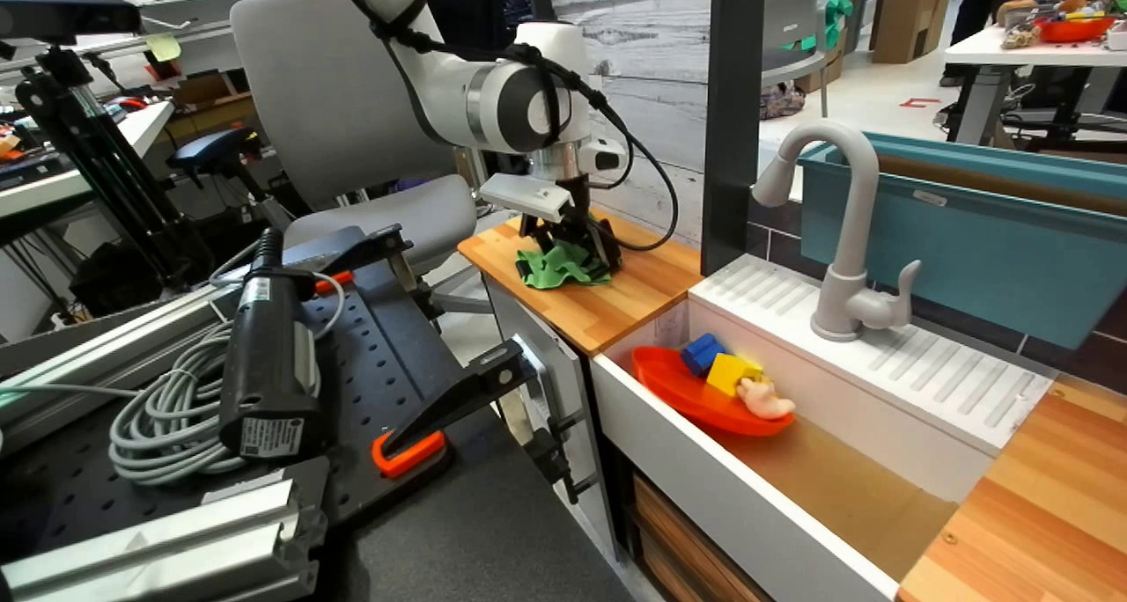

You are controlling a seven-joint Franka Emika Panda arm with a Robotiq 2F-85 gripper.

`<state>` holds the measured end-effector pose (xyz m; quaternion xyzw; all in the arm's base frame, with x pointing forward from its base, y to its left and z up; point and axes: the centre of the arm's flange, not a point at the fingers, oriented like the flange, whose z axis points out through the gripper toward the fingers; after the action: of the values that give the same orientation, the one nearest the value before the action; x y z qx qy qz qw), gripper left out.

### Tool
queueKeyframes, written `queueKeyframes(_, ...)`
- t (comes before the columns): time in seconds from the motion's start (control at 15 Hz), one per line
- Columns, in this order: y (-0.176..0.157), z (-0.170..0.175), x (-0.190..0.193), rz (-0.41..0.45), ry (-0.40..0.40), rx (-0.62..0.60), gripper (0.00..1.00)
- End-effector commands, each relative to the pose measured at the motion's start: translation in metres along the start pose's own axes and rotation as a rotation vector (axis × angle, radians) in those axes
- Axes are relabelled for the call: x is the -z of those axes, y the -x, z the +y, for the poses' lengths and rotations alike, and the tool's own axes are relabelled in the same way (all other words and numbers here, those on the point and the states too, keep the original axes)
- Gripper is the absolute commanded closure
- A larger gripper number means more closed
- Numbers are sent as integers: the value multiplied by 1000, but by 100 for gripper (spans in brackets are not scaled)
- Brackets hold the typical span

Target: Slide the green towel to the right

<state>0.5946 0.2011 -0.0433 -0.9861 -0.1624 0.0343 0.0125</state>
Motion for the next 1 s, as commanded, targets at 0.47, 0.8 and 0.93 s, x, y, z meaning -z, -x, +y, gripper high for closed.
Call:
queueKeyframes(0.47,74,52,20,56,-36,-87,0)
queueKeyframes(0.8,91,54,55,103,-58,-117,0)
queueKeyframes(0.93,101,47,75,102,-71,-104,0)
